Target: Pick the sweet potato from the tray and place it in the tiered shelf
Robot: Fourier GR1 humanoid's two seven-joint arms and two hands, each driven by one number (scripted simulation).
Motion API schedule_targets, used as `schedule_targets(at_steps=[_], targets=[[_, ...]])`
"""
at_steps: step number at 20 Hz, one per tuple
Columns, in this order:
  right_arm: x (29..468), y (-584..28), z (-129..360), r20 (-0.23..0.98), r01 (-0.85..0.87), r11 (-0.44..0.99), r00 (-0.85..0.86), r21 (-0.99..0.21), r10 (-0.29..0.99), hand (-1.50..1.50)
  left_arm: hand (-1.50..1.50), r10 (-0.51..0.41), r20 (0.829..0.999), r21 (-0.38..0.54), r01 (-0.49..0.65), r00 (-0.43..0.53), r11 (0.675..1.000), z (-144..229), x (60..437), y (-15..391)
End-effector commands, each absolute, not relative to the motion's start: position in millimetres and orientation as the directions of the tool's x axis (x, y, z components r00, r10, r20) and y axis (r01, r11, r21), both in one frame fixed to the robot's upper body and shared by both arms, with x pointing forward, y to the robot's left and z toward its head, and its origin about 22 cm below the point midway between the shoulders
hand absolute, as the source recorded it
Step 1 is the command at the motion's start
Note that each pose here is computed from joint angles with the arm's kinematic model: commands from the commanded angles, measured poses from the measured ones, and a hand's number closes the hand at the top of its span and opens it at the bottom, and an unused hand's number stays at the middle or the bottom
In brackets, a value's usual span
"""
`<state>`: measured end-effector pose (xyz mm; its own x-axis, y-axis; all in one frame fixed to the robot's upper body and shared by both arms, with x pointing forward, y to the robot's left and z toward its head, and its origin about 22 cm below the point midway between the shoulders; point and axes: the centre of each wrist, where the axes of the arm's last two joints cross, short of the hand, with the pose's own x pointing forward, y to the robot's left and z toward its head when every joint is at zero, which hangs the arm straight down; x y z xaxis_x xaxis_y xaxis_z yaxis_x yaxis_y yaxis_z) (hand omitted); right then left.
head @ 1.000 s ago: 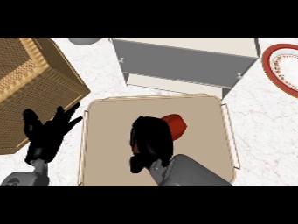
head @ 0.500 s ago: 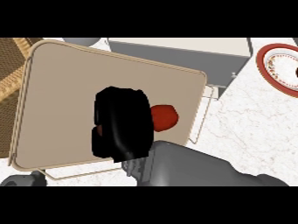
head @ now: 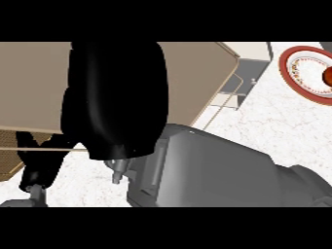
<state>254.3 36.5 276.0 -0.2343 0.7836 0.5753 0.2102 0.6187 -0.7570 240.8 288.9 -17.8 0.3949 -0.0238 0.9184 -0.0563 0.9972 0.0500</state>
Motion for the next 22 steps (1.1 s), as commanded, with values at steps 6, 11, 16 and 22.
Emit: schedule_targets(at_steps=[6, 11, 16, 22], targets=[[276.6, 12.3, 364.1, 0.651, 0.296, 0.621, 0.004, -0.726, 0.759, 1.50, 0.00, 0.001, 0.892, 0.047, -0.095, 0.452, 0.994, -38.7, 230.1, 291.5], [299.7, 4.0, 376.0, 0.650, 0.354, 0.600, 0.031, -0.717, 0.759, 1.50, 0.00, 0.004, 0.889, 0.041, -0.088, 0.458, 0.995, -36.0, 235.6, 290.0], [332.8, -29.4, 406.1, 0.649, 0.332, 0.601, 0.045, -0.727, 0.759, 1.50, 0.00, -0.009, 0.904, 0.048, -0.079, 0.428, 0.996, -13.7, 245.4, 294.2], [368.0, -42.9, 390.5, 0.600, 0.264, 0.570, 0.042, -0.778, 0.799, 1.50, 0.00, -0.006, 0.903, 0.040, -0.071, 0.430, 0.997, -20.8, 246.2, 283.7]])
